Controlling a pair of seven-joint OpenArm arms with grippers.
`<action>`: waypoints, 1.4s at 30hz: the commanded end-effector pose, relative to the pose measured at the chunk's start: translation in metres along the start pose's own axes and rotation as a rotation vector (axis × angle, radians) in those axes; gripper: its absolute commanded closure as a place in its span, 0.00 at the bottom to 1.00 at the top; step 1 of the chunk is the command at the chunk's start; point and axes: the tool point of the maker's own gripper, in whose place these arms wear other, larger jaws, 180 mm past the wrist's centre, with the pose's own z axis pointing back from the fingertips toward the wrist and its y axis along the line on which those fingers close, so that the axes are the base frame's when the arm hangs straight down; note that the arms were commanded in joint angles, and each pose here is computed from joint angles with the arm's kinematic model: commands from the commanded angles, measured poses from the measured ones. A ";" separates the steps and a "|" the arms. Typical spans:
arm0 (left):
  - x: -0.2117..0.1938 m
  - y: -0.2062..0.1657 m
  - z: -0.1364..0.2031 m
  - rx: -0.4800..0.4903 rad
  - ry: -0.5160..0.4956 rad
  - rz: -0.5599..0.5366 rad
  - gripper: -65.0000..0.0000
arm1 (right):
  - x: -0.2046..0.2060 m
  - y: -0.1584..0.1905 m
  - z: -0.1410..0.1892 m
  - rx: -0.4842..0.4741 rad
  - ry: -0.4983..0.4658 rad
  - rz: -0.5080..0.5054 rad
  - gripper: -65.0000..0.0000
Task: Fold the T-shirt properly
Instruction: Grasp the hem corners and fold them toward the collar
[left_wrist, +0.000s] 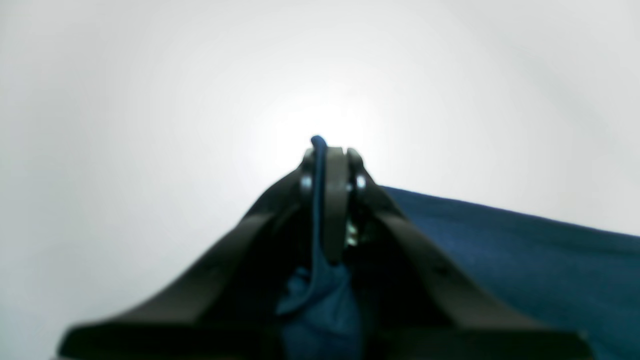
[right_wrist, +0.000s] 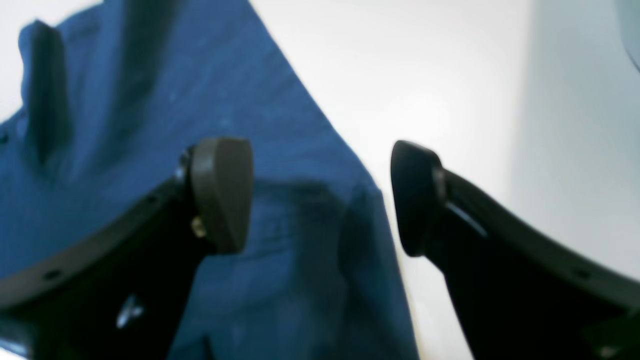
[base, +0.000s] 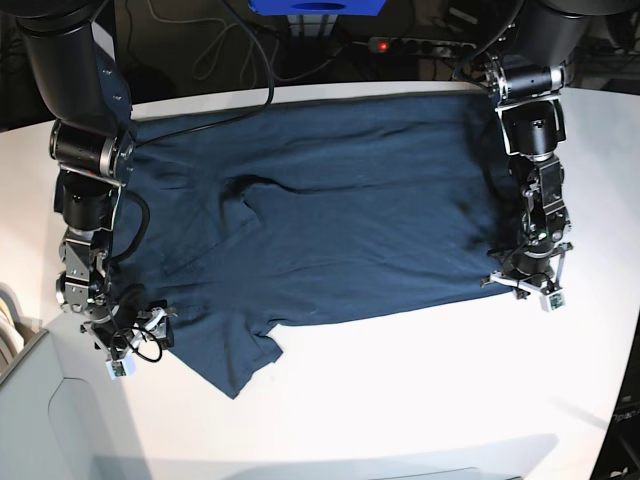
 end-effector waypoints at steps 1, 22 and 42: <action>0.001 0.005 0.000 0.014 0.023 -0.009 1.00 | 0.030 -0.018 0.005 -0.056 -0.082 -0.009 0.36; -0.010 0.007 0.002 0.016 0.040 -0.013 1.00 | -0.023 0.003 -0.005 -0.057 0.006 0.007 0.96; 0.057 -0.020 0.092 -0.057 -0.246 -0.060 1.00 | -0.008 -0.013 0.083 -0.210 -0.248 0.093 1.00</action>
